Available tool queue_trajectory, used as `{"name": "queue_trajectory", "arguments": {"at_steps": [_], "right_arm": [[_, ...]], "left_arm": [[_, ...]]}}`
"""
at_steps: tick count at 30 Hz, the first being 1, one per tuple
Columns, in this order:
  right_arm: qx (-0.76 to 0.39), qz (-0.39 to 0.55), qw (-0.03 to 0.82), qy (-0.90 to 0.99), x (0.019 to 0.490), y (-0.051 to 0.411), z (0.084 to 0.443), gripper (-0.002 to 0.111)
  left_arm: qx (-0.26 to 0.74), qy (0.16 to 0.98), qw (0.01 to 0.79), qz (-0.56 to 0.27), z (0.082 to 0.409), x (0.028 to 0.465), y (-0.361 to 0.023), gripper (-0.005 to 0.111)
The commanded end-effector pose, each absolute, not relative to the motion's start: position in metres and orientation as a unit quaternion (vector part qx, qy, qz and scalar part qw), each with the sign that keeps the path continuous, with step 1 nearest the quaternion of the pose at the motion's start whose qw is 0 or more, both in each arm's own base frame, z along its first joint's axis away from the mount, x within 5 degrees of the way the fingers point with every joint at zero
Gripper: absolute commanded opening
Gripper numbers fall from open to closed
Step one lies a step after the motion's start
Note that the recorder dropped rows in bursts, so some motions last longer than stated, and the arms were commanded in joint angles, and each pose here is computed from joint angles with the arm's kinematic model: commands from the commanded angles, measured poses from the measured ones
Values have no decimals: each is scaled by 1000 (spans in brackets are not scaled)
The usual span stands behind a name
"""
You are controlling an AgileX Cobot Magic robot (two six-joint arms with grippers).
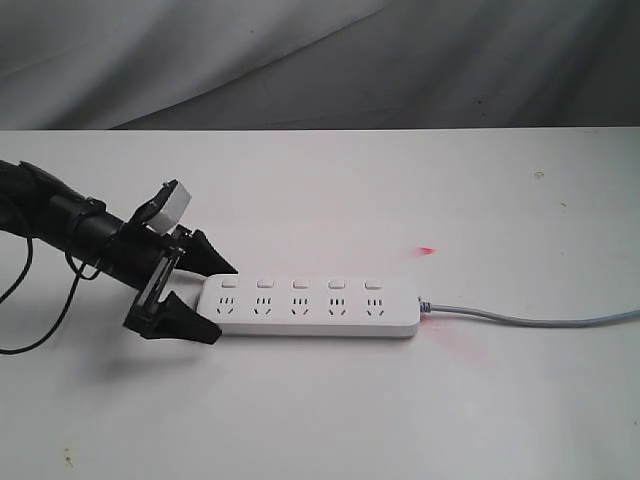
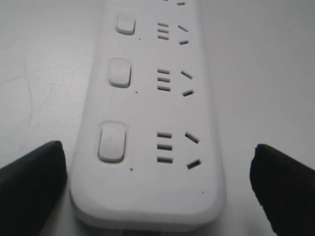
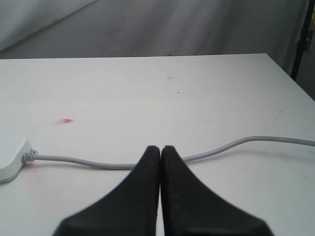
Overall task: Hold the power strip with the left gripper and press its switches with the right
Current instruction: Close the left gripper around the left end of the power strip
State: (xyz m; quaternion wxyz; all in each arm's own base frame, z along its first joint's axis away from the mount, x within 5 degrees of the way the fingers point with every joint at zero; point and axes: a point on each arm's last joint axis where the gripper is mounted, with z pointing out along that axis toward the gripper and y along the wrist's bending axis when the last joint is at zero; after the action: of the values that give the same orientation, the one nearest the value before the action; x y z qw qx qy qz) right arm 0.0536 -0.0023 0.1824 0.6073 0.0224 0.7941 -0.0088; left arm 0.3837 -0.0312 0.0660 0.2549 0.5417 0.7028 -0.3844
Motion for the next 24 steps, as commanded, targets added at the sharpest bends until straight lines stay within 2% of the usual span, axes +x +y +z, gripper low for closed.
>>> {"name": "queue_trajectory", "arguments": {"at_steps": [1, 8, 24], "right_arm": [[20, -18, 609, 793, 53, -3, 182, 0], [20, -18, 609, 793, 53, -3, 182, 0], [20, -18, 609, 793, 53, -3, 182, 0]], "left_arm": [[552, 731, 231, -327, 49, 387, -26, 97], [563, 739, 200, -312, 25, 383, -22, 96], [566, 731, 199, -326, 29, 381, -23, 96]]}}
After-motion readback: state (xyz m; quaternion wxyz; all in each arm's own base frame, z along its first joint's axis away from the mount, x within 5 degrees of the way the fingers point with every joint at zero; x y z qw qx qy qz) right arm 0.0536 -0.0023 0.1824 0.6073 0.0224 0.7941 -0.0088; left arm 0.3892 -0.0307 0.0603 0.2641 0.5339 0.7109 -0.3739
